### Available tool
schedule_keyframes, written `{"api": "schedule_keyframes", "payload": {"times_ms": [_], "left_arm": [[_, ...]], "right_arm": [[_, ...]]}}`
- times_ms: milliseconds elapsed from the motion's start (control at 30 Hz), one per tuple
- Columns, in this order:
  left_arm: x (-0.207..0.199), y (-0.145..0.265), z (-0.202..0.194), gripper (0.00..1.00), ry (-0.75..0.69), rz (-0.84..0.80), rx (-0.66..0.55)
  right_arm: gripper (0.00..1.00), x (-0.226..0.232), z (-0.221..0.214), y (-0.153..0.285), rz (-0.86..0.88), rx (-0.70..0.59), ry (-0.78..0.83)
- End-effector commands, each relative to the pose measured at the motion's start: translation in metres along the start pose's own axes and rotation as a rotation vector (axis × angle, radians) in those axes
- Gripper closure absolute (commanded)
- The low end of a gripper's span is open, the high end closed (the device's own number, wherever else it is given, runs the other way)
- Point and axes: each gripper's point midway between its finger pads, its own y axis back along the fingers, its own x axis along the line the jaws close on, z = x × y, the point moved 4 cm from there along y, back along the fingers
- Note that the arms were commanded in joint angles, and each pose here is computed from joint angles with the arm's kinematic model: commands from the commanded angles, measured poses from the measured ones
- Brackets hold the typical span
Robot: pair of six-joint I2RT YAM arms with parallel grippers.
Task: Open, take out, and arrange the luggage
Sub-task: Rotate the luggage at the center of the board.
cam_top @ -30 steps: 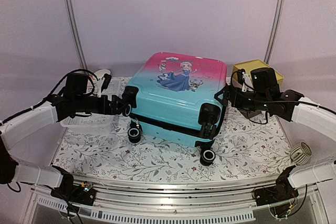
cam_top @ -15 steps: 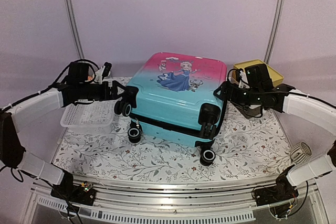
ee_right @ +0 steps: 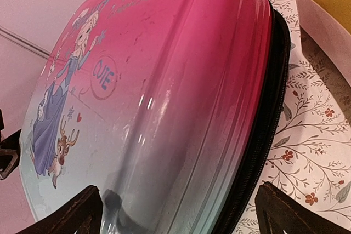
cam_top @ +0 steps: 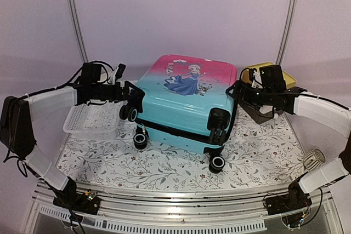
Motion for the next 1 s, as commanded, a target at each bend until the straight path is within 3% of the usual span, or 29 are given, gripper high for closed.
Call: {"api": "schedule_keyframes", "payload": {"times_ms": [0,533,967], "left_arm": [[0.002,-0.012,0.004,0.02,0.013,-0.069,0.007],[-0.010,-0.030,-0.017,0.08,0.041,-0.206,0.076],[-0.074,-0.028,-0.058,0.11,0.011,-0.309,0.160]], "right_arm": [[0.01,0.001,0.008,-0.009,0.065,0.017,-0.021],[0.04,0.006,0.003,-0.035,0.150,0.112,-0.071],[0.07,0.015,0.017,-0.074,0.164,0.173,-0.004]]}}
